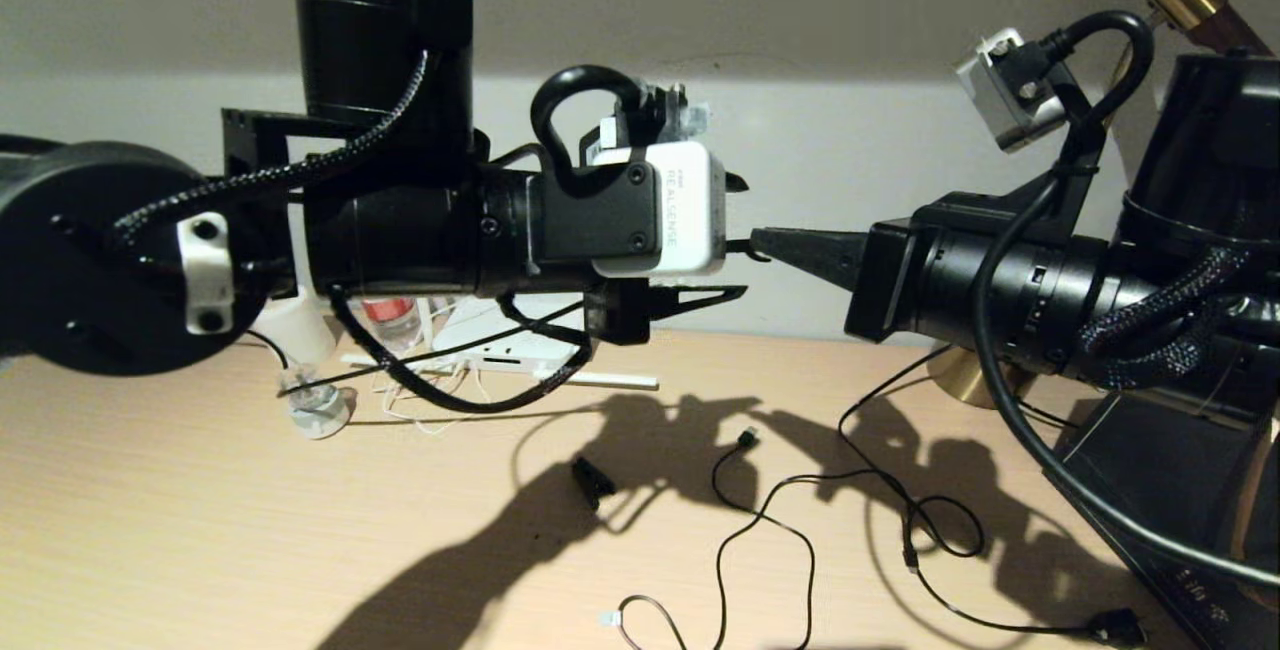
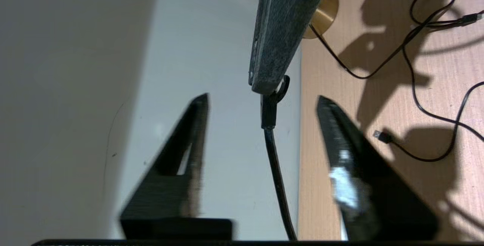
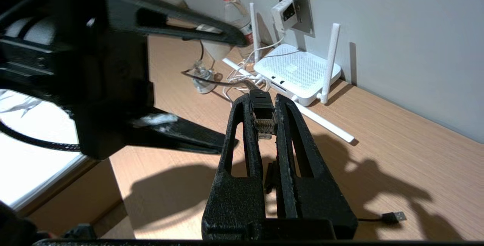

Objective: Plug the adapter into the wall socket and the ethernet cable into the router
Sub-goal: Hand it to the other hand

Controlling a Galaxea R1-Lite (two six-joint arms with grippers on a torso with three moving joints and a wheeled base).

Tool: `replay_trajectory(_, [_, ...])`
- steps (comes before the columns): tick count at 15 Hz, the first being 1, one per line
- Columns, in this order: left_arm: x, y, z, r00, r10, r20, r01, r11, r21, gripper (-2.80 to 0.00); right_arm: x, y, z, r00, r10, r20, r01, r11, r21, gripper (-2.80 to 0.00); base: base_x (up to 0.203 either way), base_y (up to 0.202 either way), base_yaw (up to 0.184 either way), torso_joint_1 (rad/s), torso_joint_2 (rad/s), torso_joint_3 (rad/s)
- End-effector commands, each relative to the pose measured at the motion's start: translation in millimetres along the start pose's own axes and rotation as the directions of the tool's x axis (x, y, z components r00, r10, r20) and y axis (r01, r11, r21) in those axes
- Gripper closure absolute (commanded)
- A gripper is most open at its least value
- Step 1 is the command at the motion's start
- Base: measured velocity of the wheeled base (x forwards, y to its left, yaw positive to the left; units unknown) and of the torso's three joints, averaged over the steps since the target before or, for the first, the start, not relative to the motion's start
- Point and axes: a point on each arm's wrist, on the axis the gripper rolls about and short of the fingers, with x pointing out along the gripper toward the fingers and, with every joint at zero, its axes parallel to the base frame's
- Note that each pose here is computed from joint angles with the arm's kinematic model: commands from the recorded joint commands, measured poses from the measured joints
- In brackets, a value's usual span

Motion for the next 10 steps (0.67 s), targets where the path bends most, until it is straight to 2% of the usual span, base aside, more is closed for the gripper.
replay_trajectory(1, [-14, 2.4, 4, 1.000, 0.017, 0.001, -0.017, 1.000, 0.012, -2.80, -3, 0, 0, 0.999, -0.030, 0.012, 0.030, 0.999, 0.027, 0.00, 0.000, 0.000, 0.000, 0.000, 0.00, 0.000])
replay_trajectory(4, [-38, -9.7, -16, 0.999, 0.026, -0.042, -0.026, 1.000, -0.001, -2.80, -2, 2, 17, 0.997, -0.046, 0.063, 0.032, 0.976, 0.214, 0.00, 0.000, 0.000, 0.000, 0.000, 0.00, 0.000])
replay_trajectory(5, [-41, -17.3, -24, 0.998, 0.041, -0.037, -0.041, 0.999, 0.004, -2.80, 1, 3, 23, 0.998, -0.048, 0.050, 0.032, 0.959, 0.281, 0.00, 0.000, 0.000, 0.000, 0.000, 0.00, 0.000])
replay_trajectory(6, [-42, -18.9, -28, 0.996, 0.084, 0.003, -0.084, 0.996, 0.031, -2.80, 4, 4, 27, 0.999, -0.050, 0.014, 0.043, 0.940, 0.338, 0.00, 0.000, 0.000, 0.000, 0.000, 0.00, 0.000])
replay_trajectory(7, [-42, -17.5, -28, 0.992, 0.114, 0.059, -0.117, 0.991, 0.057, -2.80, 7, 5, 32, 0.999, -0.042, -0.014, 0.044, 0.910, 0.412, 0.00, 0.000, 0.000, 0.000, 0.000, 0.00, 0.000])
replay_trajectory(8, [-41, -14.9, -28, 0.985, 0.131, 0.115, -0.141, 0.987, 0.080, -2.80, 10, 7, 39, 1.000, -0.002, -0.028, 0.016, 0.858, 0.513, 0.00, 0.000, 0.000, 0.000, 0.000, 0.00, 0.000])
replay_trajectory(9, [-38, -10.4, -28, 0.978, 0.149, 0.146, -0.164, 0.981, 0.101, -2.80, 11, 8, 46, 0.996, 0.080, -0.043, -0.038, 0.802, 0.597, 0.00, 0.000, 0.000, 0.000, 0.000, 0.00, 0.000])
replay_trajectory(10, [-34, -5.4, -28, 0.971, 0.162, 0.175, -0.186, 0.975, 0.126, -2.80, 11, 6, 51, 0.988, 0.138, -0.071, -0.059, 0.755, 0.653, 0.00, 0.000, 0.000, 0.000, 0.000, 0.00, 0.000])
